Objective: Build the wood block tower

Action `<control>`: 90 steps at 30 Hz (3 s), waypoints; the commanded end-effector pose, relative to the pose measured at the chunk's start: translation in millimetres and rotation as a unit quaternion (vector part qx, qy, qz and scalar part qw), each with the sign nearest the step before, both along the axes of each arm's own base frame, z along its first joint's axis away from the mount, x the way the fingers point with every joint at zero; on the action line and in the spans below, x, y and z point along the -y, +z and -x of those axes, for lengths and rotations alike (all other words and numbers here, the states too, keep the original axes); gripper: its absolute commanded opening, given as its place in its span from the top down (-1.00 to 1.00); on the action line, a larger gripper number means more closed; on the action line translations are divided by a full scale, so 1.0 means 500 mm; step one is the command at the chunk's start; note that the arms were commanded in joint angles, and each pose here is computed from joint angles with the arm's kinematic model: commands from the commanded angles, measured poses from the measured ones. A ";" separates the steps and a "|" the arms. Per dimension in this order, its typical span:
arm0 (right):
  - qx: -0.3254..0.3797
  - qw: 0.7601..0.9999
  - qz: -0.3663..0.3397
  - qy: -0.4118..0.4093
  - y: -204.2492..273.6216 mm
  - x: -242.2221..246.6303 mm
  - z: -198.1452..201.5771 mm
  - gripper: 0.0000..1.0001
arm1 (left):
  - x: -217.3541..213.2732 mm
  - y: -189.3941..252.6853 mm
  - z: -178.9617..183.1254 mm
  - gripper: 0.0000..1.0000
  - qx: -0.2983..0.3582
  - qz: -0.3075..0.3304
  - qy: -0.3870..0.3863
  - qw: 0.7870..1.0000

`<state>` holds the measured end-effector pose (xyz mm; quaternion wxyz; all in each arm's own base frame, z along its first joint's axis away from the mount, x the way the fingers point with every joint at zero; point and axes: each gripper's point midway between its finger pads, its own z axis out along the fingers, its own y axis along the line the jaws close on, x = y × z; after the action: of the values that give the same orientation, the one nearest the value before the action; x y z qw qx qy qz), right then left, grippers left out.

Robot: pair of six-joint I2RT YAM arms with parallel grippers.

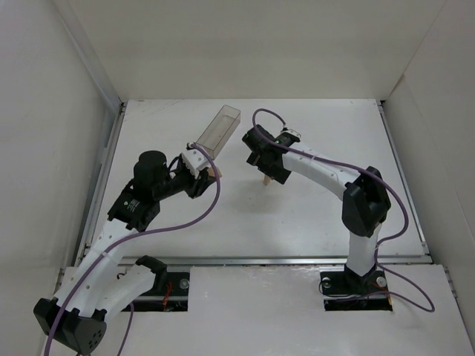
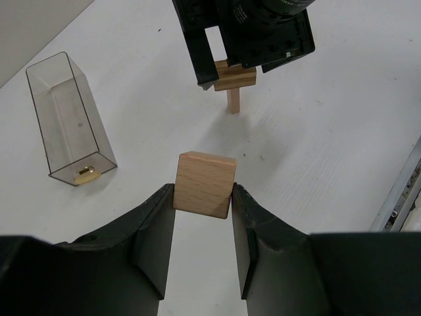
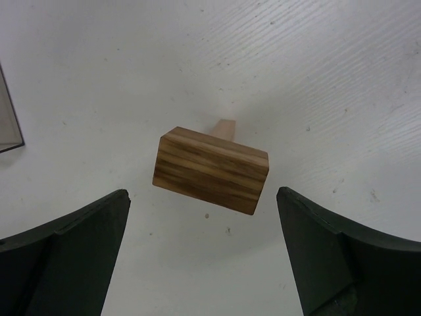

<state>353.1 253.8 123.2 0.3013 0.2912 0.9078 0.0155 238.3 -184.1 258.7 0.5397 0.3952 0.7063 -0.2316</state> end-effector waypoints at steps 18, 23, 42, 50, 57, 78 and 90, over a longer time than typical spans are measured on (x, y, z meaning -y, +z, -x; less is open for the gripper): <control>-0.007 0.999 0.031 -0.003 -0.025 0.029 -0.017 -0.50 | 0.004 0.025 -0.031 0.78 0.039 0.004 0.005 0.999; 0.002 1.000 0.029 0.006 -0.019 0.025 -0.022 -0.39 | 0.005 0.029 -0.033 0.78 0.043 0.006 0.005 0.999; 0.011 0.994 0.072 0.076 -0.008 0.035 -0.029 -0.31 | 0.000 0.037 -0.039 0.78 0.052 0.002 0.013 0.999; -0.001 0.989 0.095 0.113 -0.026 0.038 -0.025 -0.31 | -0.003 0.037 -0.042 0.78 0.056 -0.002 0.016 0.998; 0.021 0.984 0.101 0.144 -0.016 0.044 -0.024 -0.31 | -0.003 0.037 -0.042 0.78 0.056 -0.002 0.016 0.998; 0.045 0.974 0.095 0.202 0.018 0.024 -0.032 -0.31 | -0.002 0.050 -0.044 0.78 0.068 -0.001 0.015 0.998; 0.073 0.965 0.084 0.237 0.052 0.009 -0.037 -0.31 | -0.002 0.050 -0.044 0.78 0.068 -0.001 0.015 0.998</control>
<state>366.1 245.3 127.4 0.3519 0.0472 0.9348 0.0091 254.8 -181.8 259.1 0.5551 0.4008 0.7006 -0.2009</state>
